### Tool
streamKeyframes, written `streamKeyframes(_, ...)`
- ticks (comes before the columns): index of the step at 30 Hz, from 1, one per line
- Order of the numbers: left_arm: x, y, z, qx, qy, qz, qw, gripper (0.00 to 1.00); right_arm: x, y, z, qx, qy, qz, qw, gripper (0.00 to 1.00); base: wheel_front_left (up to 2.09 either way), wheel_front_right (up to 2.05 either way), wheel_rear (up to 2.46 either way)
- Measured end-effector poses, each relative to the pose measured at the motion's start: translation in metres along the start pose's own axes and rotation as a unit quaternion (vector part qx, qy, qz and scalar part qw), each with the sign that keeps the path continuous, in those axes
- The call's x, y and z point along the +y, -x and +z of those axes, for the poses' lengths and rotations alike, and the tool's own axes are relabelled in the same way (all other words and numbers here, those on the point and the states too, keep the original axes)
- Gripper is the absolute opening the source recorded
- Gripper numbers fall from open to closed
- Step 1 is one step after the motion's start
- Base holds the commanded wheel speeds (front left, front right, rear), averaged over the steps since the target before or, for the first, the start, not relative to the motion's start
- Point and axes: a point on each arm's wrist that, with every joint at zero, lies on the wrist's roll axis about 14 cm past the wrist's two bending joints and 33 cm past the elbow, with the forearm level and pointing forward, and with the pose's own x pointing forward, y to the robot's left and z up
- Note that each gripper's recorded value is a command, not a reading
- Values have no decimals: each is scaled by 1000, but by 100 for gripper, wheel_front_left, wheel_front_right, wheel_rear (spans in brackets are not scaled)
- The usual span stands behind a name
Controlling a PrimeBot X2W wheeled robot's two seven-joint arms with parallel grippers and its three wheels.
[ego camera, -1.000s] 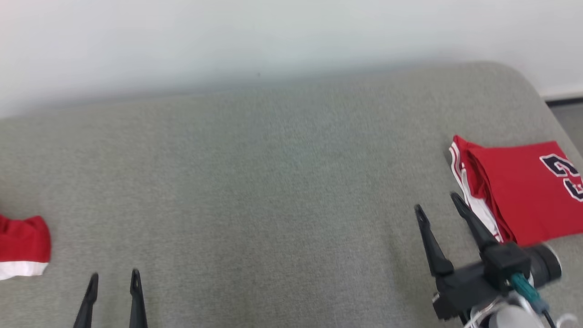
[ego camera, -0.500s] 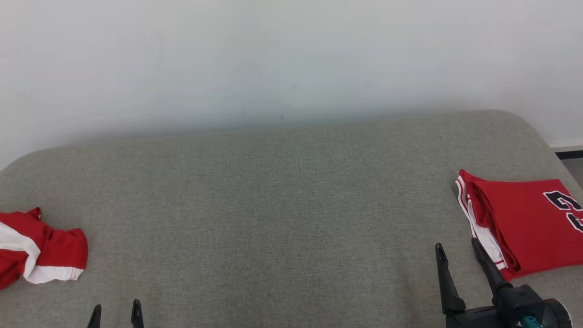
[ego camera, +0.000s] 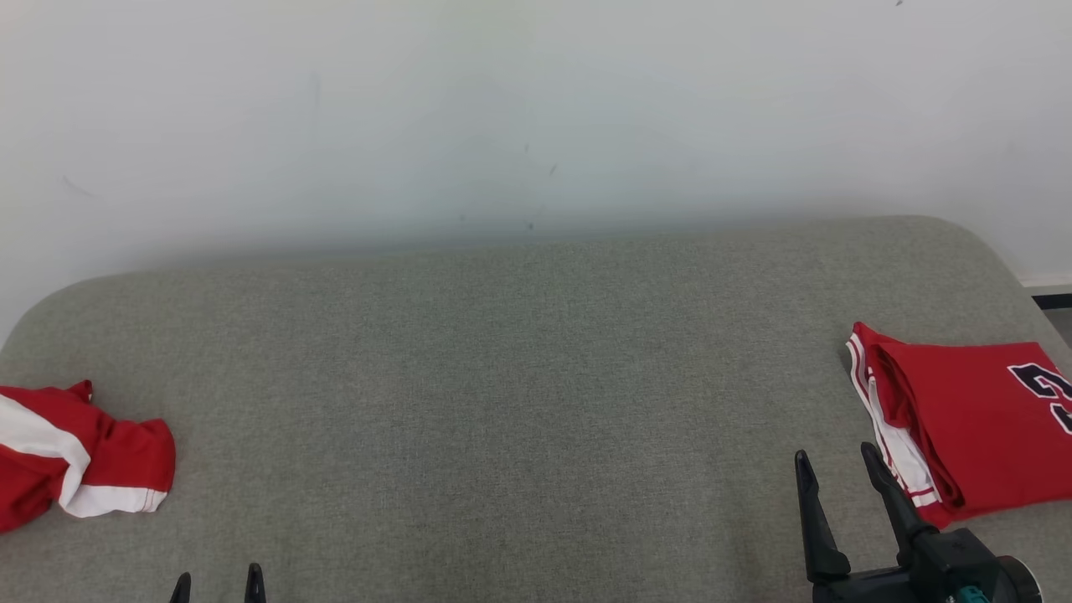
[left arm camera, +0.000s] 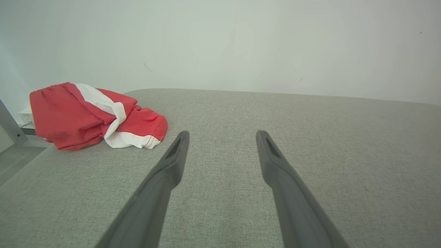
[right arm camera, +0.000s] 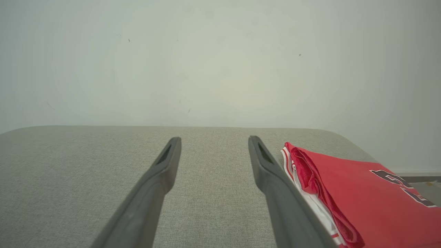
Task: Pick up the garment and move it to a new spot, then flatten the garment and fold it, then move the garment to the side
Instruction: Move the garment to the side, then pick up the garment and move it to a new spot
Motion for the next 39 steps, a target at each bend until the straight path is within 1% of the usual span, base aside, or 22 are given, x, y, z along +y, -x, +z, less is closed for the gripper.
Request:
streamKeyframes(10, 2, 0, -2, 4, 3, 3, 1000, 100, 4, -4, -3, 4, -9, 4, 1000, 100, 0, 0, 0)
streamKeyframes(14, 0, 0, -3, 5, 2, 1, 1000, 100, 10, -8, -1, 0, -10, 14, 1000, 100, 0, 0, 0)
streamKeyframes(20, 12, 5, 0, 0, -1, 20, 1000, 100, 22, -15, -2, 1, -11, 33, 999, 100, 0, 0, 0)
streamKeyframes(30, 41, 30, 3, -5, 0, 74, 997, 100, 65, -32, -6, 5, -19, 97, 995, 100, 0, 0, 0)
streamKeyframes(39, 78, 67, 5, -10, -4, 146, 989, 100, 117, -45, -10, 11, -33, 172, 985, 100, 0, 0, 0)
